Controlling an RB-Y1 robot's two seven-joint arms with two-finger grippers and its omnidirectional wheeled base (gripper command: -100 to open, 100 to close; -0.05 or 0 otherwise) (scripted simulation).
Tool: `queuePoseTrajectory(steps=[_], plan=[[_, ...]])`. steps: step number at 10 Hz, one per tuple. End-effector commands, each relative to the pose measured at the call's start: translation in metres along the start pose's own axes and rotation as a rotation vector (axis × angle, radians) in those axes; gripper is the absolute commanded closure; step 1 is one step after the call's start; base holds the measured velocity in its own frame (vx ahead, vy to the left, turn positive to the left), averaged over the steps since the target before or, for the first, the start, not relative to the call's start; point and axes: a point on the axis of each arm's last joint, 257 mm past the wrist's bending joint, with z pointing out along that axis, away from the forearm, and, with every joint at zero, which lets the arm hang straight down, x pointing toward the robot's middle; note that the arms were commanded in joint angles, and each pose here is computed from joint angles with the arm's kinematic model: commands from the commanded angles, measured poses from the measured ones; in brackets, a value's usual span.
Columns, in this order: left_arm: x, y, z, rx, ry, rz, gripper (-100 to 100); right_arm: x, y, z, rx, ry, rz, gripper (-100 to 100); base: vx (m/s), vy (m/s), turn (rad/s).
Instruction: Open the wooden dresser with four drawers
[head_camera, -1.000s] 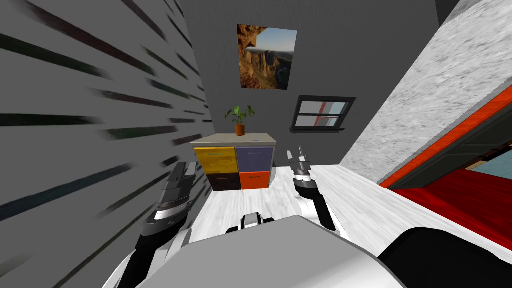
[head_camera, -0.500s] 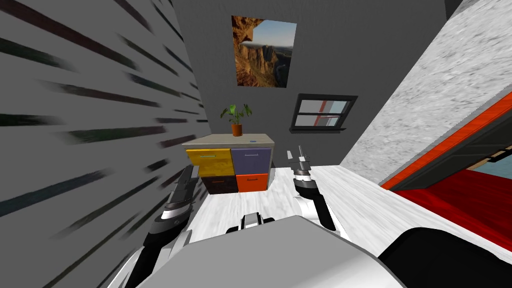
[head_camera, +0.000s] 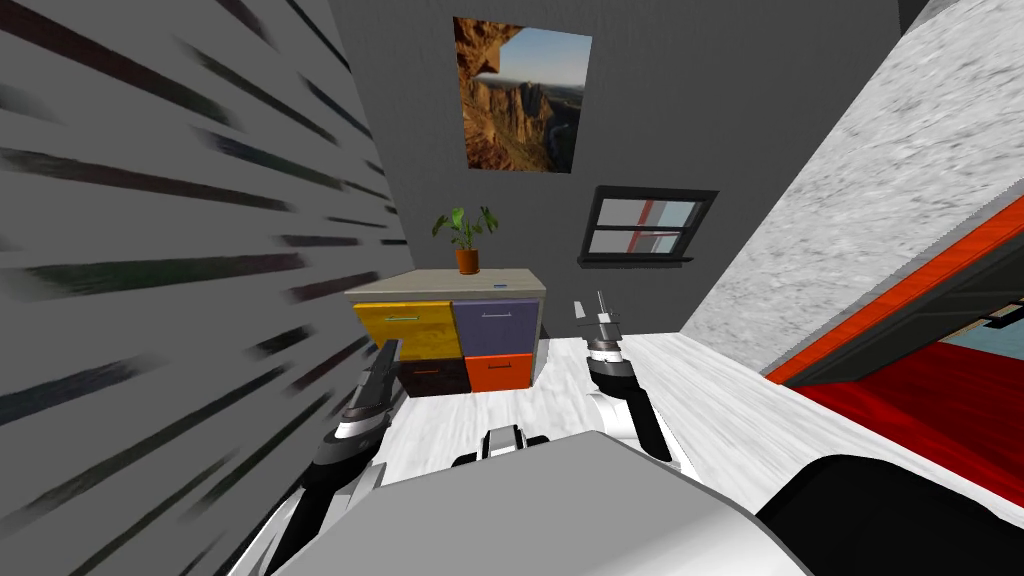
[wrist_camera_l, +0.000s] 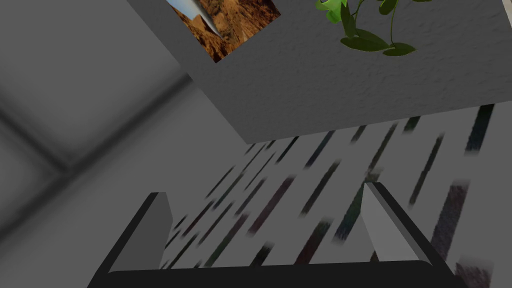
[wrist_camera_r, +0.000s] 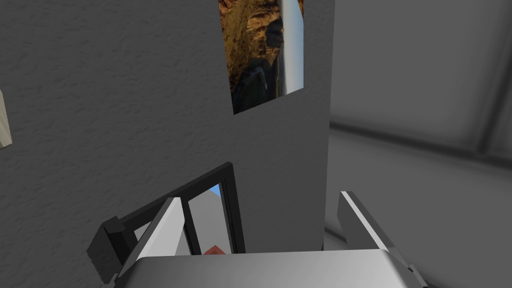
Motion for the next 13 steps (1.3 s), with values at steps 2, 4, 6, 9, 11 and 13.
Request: queuePoseTrajectory(steps=[2, 4, 6, 9, 11, 13], plan=[[0.01, 0.023, -0.015, -0.024, 0.032, 0.04, -100, 0.0, 0.0, 0.0, 0.0, 0.0, 0.0, 0, 0.103, -0.098, -0.009], [0.015, 0.034, -0.022, -0.036, 0.046, 0.058, -100, 0.0, 0.0, 0.0, 0.0, 0.0, 0.0, 0, 0.089, -0.082, -0.012], [0.02, 0.044, -0.03, -0.048, 0.058, 0.074, -100, 0.0, 0.0, 0.0, 0.0, 0.0, 0.0, 0, 0.087, -0.098, -0.011], [0.027, 0.059, -0.043, -0.068, 0.072, 0.097, -100, 0.0, 0.0, 0.0, 0.0, 0.0, 0.0, 0, 0.091, -0.08, -0.011], [0.033, 0.07, -0.052, -0.083, 0.082, 0.113, -100, 0.0, 0.0, 0.0, 0.0, 0.0, 0.0, 0, 0.12, -0.082, -0.014], [0.039, 0.081, -0.063, -0.099, 0.092, 0.127, -100, 0.0, 0.0, 0.0, 0.0, 0.0, 0.0, 0, 0.089, -0.107, -0.014]])
